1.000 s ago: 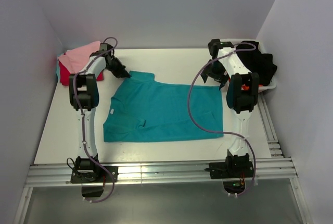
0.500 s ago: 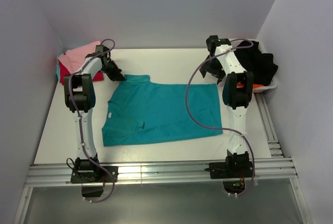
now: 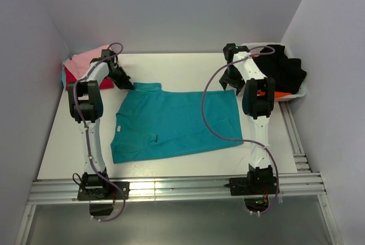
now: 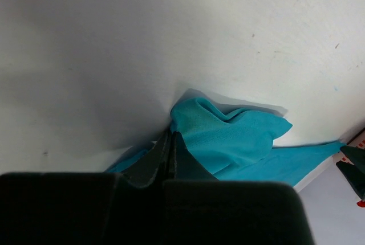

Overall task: Fold and stack the t-shirts
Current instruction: Grap the side of the flattened tshirt furthest away from the robot with both arms

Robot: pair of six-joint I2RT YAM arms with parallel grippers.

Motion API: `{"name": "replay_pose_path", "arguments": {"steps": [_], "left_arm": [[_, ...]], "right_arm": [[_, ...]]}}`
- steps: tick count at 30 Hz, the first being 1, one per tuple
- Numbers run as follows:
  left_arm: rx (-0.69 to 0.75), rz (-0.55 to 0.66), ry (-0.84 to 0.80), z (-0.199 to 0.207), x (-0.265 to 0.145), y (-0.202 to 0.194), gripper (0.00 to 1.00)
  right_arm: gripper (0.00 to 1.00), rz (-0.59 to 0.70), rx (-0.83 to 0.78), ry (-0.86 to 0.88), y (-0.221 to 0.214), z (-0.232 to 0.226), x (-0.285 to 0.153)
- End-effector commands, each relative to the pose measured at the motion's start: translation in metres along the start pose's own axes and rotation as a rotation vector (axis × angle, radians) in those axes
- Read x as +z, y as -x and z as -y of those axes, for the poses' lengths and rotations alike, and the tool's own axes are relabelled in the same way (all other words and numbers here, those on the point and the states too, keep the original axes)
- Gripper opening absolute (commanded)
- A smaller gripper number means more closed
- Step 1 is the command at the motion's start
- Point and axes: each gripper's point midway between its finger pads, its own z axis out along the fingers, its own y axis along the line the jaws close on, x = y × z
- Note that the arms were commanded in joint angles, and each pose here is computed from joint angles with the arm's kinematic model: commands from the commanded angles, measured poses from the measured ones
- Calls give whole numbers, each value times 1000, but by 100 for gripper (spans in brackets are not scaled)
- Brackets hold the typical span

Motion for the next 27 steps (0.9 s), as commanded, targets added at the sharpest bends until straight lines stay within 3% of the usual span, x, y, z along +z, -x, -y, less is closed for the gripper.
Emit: {"name": "replay_pose_path", "arguments": {"steps": [1,14,20,27], "left_arm": [[9,-2,64,-27,3,4,0],[34,-29,5,-20,5,1,0],[46,-29,-11,-15,4,4,0],[32,-27,-34,-13,7,5,0]], "right_arm": [[77,3,46,-69,6,23,18],[72,17,93,19,28,-8,17],[61,-36,127,45,20,-13,21],[59,-102,143,48,6,-14,21]]}}
